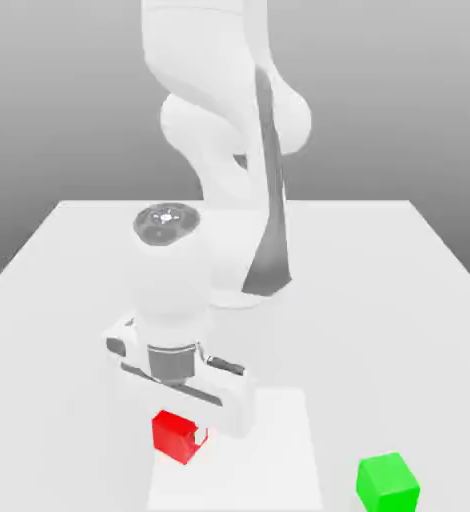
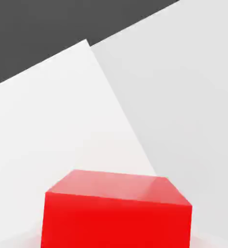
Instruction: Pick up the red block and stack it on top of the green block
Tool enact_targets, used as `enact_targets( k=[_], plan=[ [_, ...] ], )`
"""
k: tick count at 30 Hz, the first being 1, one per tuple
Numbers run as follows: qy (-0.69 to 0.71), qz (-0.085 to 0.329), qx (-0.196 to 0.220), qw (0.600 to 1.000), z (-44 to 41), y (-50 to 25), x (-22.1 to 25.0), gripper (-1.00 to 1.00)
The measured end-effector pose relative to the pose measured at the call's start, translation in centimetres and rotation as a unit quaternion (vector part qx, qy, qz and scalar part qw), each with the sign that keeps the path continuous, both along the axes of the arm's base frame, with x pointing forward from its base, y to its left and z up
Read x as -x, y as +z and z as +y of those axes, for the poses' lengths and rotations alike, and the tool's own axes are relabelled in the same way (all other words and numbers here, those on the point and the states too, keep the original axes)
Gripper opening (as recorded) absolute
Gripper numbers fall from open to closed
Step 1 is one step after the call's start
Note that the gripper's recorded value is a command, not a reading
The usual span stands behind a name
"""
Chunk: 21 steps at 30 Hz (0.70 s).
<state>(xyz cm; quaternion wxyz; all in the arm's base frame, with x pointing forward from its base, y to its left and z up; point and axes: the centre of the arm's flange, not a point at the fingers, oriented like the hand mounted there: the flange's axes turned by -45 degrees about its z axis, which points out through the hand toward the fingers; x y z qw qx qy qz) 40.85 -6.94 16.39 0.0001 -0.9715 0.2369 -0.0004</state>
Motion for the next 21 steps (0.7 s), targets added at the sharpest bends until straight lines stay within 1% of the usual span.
enact_targets(
  k=[3,4,9,13,15,17,18,21],
  plan=[
    [0.0,0.0,0.0,1.0,0.0,3.1,0.0,-1.0],
    [0.0,0.0,0.0,1.0,0.0,3.1,0.0,-1.0],
    [0.144,0.003,0.002,0.99,11.2,6.1,-5.1,-1.0],
    [0.249,0.001,0.0,0.969,20.9,7.5,-6.9,-1.0],
    [0.275,0.0,0.0,0.961,23.6,5.9,-7.2,-1.0],
    [0.282,0.0,0.0,0.96,24.3,3.3,-7.2,-1.0],
    [0.283,0.0,0.0,0.959,24.4,2.3,-7.2,1.0],
    [0.283,0.0,0.0,0.959,24.4,2.3,-7.2,1.0]
  ],
)
